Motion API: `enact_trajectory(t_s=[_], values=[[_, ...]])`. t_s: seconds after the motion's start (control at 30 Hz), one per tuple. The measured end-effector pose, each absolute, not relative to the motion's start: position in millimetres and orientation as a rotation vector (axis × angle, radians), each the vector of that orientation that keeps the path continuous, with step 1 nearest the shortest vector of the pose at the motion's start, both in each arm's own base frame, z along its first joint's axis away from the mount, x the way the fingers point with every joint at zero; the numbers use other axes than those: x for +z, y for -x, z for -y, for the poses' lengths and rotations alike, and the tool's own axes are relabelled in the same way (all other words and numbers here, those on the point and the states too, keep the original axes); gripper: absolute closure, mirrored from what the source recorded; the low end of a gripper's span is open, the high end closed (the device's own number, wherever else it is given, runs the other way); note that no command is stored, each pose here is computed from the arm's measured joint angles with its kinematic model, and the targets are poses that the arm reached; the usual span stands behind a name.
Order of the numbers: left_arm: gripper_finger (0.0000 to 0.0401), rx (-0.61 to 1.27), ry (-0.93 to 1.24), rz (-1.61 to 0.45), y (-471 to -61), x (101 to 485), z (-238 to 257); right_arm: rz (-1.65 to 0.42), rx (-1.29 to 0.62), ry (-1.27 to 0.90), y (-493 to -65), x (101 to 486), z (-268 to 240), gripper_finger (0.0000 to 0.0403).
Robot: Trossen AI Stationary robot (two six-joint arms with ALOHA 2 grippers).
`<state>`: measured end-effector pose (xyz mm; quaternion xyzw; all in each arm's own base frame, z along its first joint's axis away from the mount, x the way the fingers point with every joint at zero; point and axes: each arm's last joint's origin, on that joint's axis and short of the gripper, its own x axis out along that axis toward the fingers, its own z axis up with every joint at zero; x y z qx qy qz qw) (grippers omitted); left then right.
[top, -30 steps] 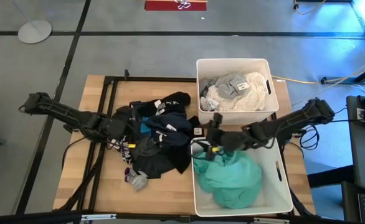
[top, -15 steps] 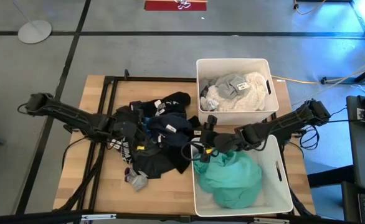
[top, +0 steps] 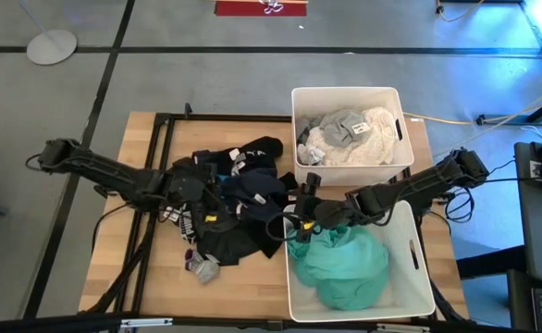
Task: Sort clothes
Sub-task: Put the blue pants into the bottom white laundry bin
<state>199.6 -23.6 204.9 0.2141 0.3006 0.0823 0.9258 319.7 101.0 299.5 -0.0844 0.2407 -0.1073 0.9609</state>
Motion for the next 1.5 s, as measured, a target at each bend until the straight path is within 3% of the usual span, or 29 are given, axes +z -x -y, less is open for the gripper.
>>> enact_trajectory(t_s=[0.3,0.6,1.0,1.27,1.5], values=[[0.0235,0.179,-0.444,-0.669,-209,193,21,-0.491,-0.226,0.176,-321,298,-102,0.0141],[0.0388,0.199,-0.397,-0.562,-212,215,22,-0.450,-0.222,0.157,-323,301,-102,0.0141],[0.0392,0.245,-0.229,-0.374,-214,260,22,-0.270,-0.175,0.140,-336,318,-93,0.0141],[0.0395,0.255,-0.174,-0.308,-215,267,22,-0.242,-0.092,-0.020,-363,319,-71,0.0141],[0.0389,0.258,-0.154,-0.300,-215,268,22,-0.315,-0.141,-0.078,-392,291,-58,0.0141]])
